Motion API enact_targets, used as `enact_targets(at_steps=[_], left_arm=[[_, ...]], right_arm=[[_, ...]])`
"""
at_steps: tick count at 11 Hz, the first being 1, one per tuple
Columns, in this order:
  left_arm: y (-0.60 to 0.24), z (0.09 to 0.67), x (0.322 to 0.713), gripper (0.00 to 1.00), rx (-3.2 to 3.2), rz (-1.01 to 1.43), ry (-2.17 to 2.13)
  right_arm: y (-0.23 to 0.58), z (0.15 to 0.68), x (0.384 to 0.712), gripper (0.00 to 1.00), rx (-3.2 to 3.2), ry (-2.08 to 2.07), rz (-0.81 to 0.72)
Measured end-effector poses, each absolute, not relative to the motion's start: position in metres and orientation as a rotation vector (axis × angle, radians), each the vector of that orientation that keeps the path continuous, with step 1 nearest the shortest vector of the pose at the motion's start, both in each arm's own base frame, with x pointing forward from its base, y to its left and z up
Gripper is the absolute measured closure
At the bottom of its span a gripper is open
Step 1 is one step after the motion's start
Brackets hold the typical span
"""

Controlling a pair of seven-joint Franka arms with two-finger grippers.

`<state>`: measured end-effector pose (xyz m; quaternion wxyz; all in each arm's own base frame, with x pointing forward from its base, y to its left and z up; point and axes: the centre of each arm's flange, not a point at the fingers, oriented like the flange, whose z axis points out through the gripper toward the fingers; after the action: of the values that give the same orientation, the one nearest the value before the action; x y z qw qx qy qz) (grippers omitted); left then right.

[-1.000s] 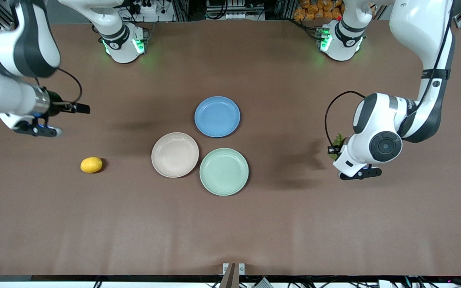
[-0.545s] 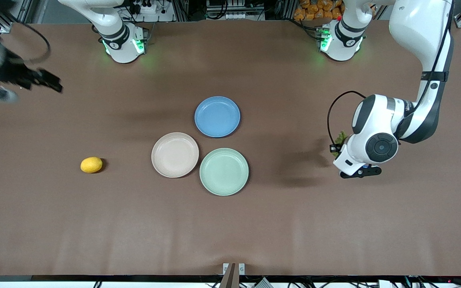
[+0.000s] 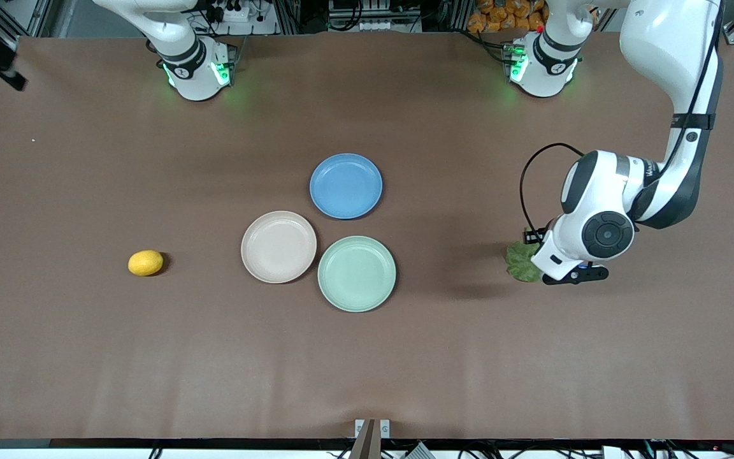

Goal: Pick lemon and lettuce from plates

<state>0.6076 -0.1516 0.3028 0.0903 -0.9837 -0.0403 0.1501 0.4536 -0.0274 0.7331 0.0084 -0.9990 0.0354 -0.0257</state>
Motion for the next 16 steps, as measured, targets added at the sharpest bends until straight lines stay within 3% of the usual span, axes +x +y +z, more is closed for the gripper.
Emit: enact_targets(at_steps=[1,2,3,6,8,16], left_arm=[[-0.151,0.303,0.608,0.07,-2.925,0.446,-0.118],[-0.151,0.303,0.608,0.0,-2.925,0.446,-0.116],[-0.151,0.303,0.608,0.0,-2.926,0.446,-0.114],[-0.148,0.309,0.611,0.0,-2.927,0.428,-0.087],[-0.142,0.323,0.617,0.0,-2.946,0.394,-0.049],[-0.117,0.424,0.617,0.0,-3.027,0.2,0.007]], right_arm=[[-0.047,0.745,0.452,0.0,-3.119,0.12,-0.123],[-0.06,0.753,0.452,0.0,-3.118,0.129,-0.154],[-0.064,0.755,0.457,0.0,-3.118,0.128,-0.161],[-0.049,0.73,0.468,0.0,-3.115,0.079,0.058],[-0.054,0.714,0.48,0.0,-3.111,0.093,0.119],[-0.071,0.698,0.497,0.0,-3.112,0.142,0.138]])
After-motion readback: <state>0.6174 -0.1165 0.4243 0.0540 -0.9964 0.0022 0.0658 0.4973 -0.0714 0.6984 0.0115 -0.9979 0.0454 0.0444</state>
